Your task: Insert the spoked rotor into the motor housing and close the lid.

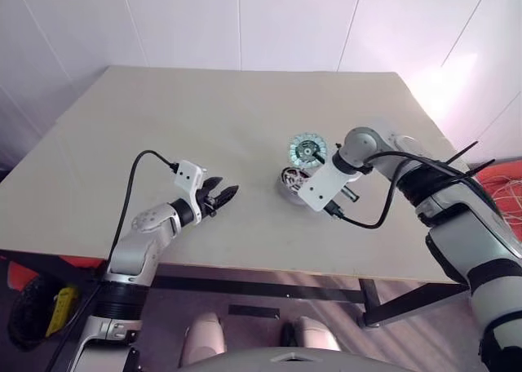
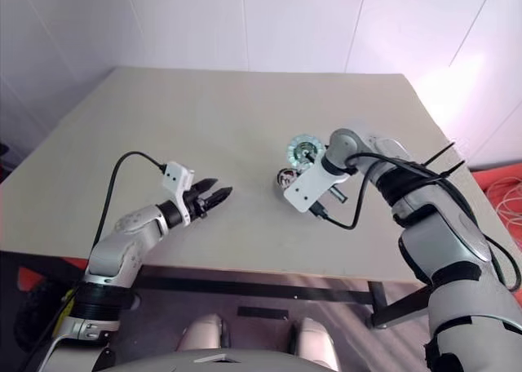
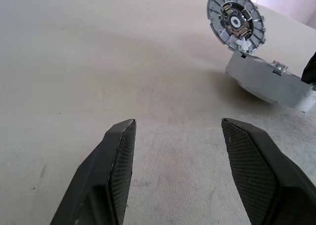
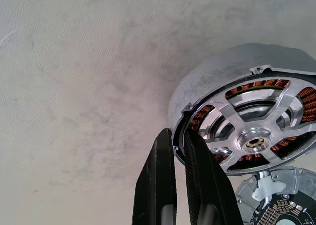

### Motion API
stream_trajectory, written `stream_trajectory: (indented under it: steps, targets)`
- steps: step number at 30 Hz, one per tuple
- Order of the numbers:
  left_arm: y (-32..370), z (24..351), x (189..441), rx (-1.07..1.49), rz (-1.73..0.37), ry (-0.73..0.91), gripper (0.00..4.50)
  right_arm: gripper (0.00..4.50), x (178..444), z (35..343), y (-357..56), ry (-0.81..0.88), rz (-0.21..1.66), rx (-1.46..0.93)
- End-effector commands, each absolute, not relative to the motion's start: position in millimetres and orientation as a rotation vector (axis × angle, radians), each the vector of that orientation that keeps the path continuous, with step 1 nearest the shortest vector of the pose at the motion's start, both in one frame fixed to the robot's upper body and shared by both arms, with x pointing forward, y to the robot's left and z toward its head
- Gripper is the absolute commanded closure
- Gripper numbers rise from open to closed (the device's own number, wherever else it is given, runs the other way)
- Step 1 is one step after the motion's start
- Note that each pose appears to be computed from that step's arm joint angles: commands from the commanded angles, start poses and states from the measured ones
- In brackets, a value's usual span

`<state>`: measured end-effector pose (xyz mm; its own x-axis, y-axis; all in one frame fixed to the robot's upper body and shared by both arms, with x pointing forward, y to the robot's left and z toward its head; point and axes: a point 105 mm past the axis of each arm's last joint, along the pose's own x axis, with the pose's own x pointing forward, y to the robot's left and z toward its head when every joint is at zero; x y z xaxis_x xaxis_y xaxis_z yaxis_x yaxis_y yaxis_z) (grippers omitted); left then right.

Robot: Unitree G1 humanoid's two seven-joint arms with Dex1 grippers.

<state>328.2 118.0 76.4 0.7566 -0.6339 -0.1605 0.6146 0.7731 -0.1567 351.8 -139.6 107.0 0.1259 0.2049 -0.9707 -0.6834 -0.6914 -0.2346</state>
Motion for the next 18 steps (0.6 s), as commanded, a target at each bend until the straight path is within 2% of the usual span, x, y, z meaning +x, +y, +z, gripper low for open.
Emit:
stream_trajectory:
  steps: [1, 5, 9, 18]
  targets:
    - [118.2, 83.4, 329.6, -0.091, -0.678, 0.174, 1.54, 4.49, 341.5, 131.9, -124.8, 0.433, 1.642, -1.571]
    - [117.2, 82.5, 328.8, -0.095, -0.676, 0.176, 1.54, 4.49, 331.7, 140.1, -96.0, 0.539, 1.599, -1.214]
    - [117.5, 82.0, 328.4, -0.098, -0.673, 0.176, 1.54, 4.49, 334.3, 143.6, -77.4, 0.614, 1.502, -1.018]
    - [121.3, 82.1, 326.9, -0.099, -0.658, 0.173, 1.54, 4.49, 329.3, 134.1, -76.3, 0.768, 1.434, -0.864]
